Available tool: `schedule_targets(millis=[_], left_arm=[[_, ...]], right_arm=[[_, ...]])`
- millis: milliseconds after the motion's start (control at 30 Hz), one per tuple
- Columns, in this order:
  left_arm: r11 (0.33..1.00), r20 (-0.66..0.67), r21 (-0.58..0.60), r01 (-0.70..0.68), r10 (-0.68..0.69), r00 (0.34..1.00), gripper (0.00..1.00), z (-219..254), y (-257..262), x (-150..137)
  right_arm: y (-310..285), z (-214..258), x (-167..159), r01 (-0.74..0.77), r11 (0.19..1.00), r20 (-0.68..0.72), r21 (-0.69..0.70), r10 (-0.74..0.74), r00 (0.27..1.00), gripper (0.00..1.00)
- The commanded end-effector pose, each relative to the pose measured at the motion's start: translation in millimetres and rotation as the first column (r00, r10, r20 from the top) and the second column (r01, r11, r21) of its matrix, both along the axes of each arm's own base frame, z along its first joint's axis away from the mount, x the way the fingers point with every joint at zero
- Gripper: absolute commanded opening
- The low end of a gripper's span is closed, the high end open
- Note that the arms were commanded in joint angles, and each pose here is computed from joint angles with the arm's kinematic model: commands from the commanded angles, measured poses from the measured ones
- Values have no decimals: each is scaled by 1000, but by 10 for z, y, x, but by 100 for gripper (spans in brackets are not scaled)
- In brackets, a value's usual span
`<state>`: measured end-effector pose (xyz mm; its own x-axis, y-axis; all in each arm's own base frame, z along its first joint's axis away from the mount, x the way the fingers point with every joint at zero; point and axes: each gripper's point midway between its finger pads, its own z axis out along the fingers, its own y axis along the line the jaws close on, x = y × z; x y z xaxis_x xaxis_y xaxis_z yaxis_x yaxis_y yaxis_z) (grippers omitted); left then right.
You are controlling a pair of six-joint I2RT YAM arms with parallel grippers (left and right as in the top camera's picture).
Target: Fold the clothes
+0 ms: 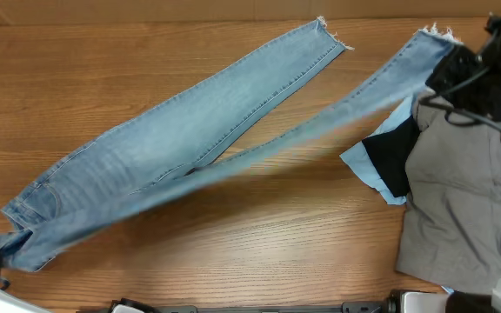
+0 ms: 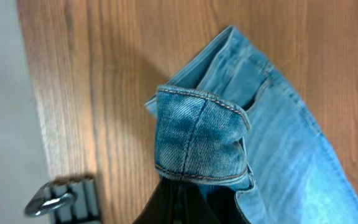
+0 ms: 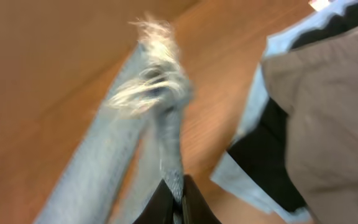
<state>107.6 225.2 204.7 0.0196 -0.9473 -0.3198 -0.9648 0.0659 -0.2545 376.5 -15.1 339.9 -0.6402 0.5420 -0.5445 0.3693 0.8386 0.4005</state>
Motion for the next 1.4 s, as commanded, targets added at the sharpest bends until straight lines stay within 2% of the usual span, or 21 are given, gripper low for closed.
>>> schedule_targets(millis=[0, 167, 367, 567, 700, 1000, 1133, 1367], left_arm=[[999, 11, 34, -4, 3, 1000, 4, 64, 152, 109], [998, -13, 6, 66, -66, 998, 4, -79, 190, 325], [995, -48, 37, 88, -87, 995, 4, -162, 324, 488], [990, -40, 54, 127, -125, 991, 4, -228, 410, 679], [988, -63, 40, 151, -148, 987, 4, -300, 389, 743], [986, -83, 64, 153, -147, 986, 4, -295, 426, 758], [986, -80, 62, 155, -150, 985, 4, -296, 420, 765], [985, -73, 68, 157, -152, 986, 4, -287, 432, 783]], right_arm=[[-70, -69, 336, 45, 999, 24, 22, -45, 999, 4], [100, -340, 1004, -34, 991, 82, 131, 23, 996, 4], [376, -788, 1804, -136, 967, 179, 214, 98, 979, 4], [817, -1304, 2286, -214, 945, 228, 247, 158, 961, 4], [955, -1628, 2397, -191, 945, 197, 266, 141, 970, 4], [884, -1684, 2445, -161, 962, 198, 223, 117, 973, 4], [648, -1760, 2456, -72, 982, 171, 173, 42, 984, 4], [322, -1750, 2470, -37, 981, 174, 192, 4, 985, 4]])
